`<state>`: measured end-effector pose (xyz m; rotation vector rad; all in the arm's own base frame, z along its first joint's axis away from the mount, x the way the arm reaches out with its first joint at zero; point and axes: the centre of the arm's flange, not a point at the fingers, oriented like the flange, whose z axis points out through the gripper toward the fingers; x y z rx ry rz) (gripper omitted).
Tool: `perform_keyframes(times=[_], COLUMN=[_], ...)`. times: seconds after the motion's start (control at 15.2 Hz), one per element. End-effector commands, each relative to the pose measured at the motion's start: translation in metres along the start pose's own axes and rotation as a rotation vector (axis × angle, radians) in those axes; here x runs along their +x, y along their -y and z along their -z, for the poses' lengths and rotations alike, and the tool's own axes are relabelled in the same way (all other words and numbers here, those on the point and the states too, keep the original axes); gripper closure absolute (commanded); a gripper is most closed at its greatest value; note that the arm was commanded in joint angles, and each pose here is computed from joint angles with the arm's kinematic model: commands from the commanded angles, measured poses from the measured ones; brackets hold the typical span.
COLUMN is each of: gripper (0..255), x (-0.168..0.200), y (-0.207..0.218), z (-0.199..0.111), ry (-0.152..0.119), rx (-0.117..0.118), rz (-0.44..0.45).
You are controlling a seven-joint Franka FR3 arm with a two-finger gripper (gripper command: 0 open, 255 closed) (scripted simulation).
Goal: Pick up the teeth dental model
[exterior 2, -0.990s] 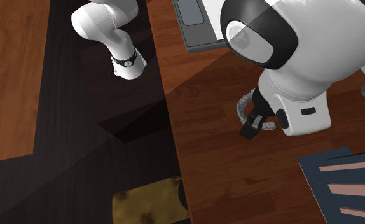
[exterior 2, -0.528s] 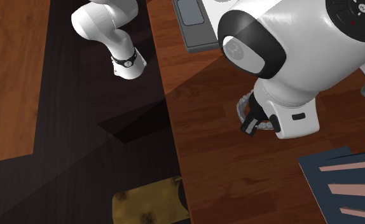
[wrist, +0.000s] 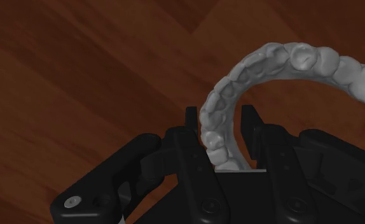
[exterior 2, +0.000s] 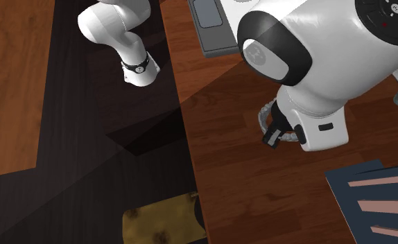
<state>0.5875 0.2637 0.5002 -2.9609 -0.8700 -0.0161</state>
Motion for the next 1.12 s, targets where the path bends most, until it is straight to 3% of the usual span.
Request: perform_keyframes(times=[0.0, 1.06], gripper=[255, 255], x=[0.000, 0.002], y=[0.000, 0.003], z=[0.005, 0.080], ry=[0.001, 0.001], rx=[0.000, 0.000], rz=[0.000, 0.000])
